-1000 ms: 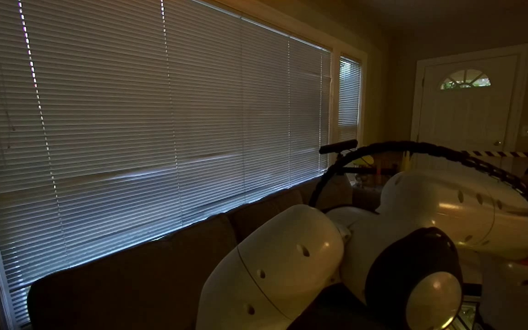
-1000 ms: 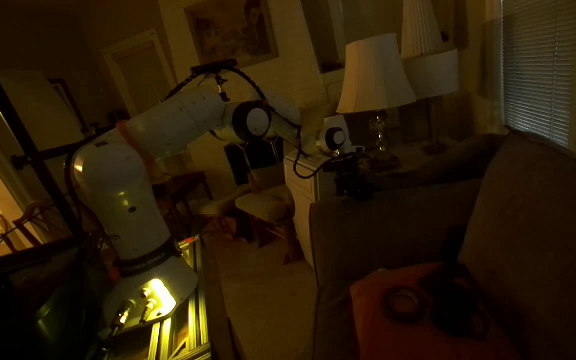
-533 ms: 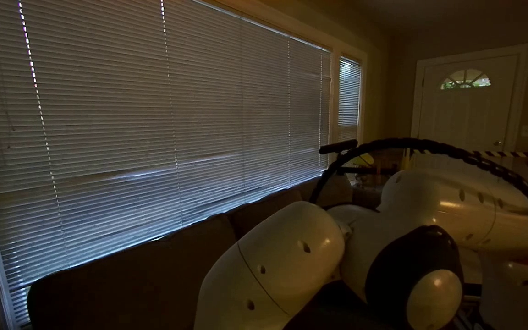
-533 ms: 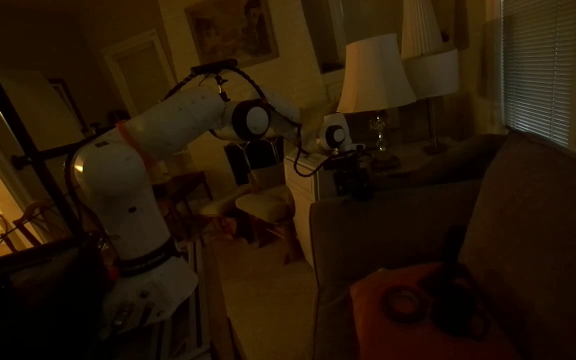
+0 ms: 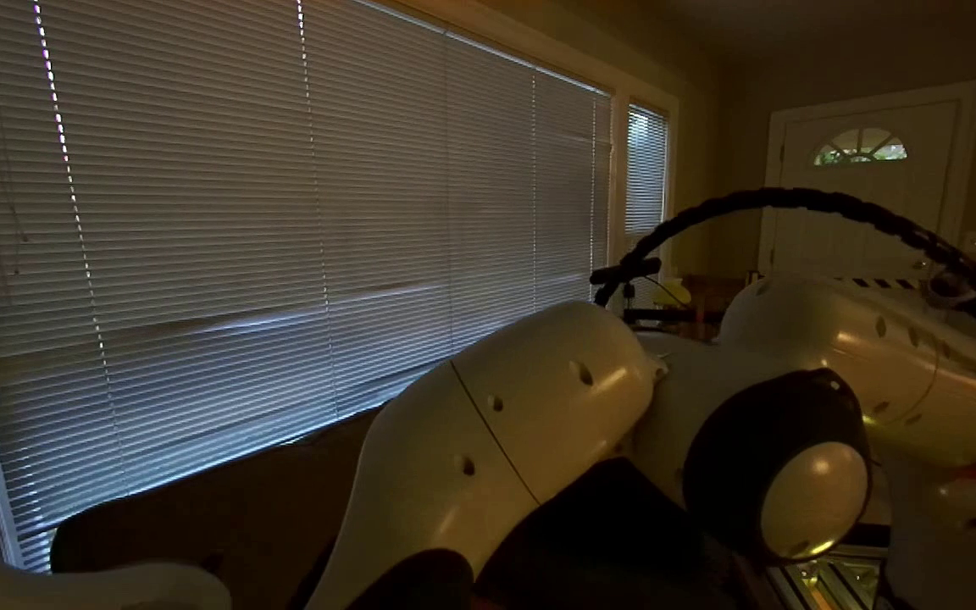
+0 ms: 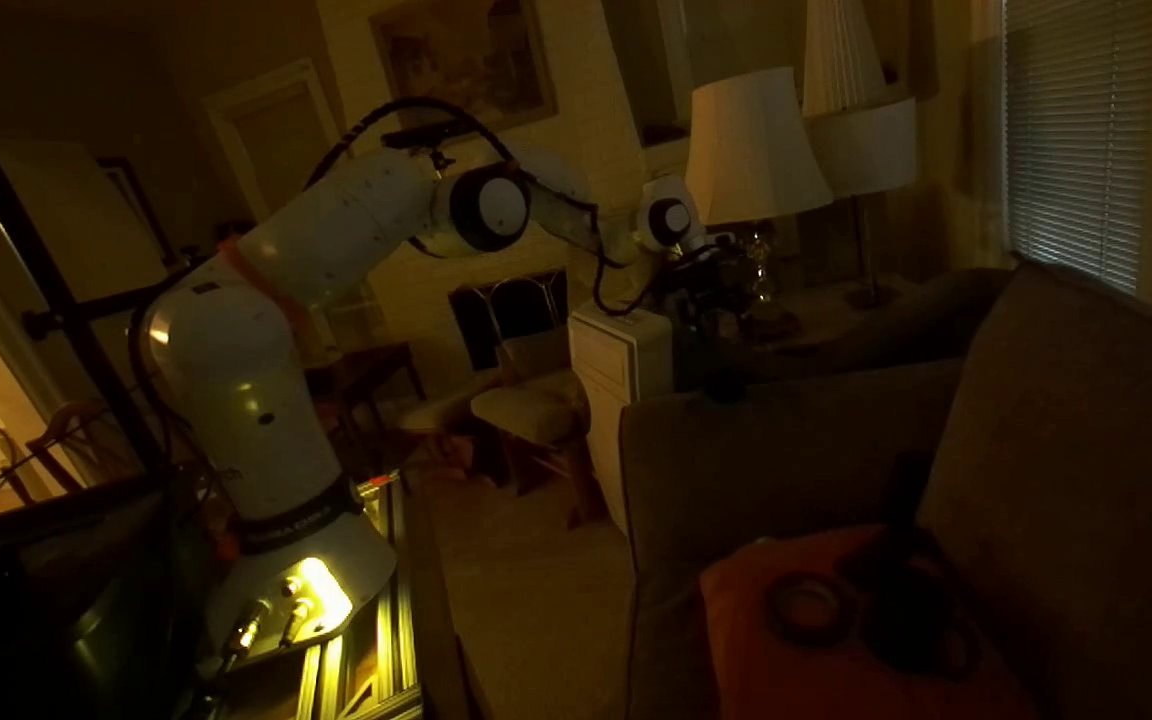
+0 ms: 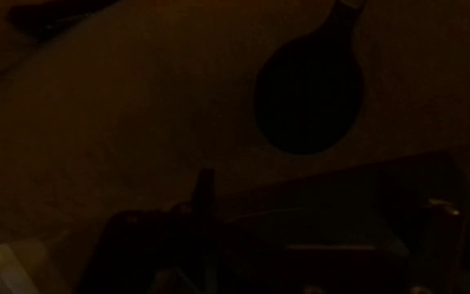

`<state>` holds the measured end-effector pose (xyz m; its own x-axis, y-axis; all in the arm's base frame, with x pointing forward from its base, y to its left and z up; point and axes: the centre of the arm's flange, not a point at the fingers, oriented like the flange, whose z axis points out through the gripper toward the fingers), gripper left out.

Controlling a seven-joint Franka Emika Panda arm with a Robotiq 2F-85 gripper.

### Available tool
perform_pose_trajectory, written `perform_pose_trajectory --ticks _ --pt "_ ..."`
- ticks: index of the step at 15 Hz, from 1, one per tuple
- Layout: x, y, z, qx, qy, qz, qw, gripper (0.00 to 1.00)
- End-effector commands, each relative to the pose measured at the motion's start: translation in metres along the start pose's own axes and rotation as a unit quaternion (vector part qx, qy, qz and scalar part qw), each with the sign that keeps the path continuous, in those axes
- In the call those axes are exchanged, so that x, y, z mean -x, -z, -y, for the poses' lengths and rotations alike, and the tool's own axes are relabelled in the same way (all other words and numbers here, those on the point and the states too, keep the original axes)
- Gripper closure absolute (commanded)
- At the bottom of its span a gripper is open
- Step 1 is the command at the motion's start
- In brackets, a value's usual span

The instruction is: Place the measuring cup on the left armrest of the sofa.

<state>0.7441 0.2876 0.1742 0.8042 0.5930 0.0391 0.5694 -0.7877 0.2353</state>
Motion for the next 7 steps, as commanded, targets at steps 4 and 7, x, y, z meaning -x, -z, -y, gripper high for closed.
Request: perform_pose_trajectory --ticks 4,7 --pt "0.062 -0.021 -0.05 0.033 -0.178 -0.007 0.9835 0.0" --pt "0.029 -0.024 -0.06 0.041 -0.138 -0.002 0.9897 0.0"
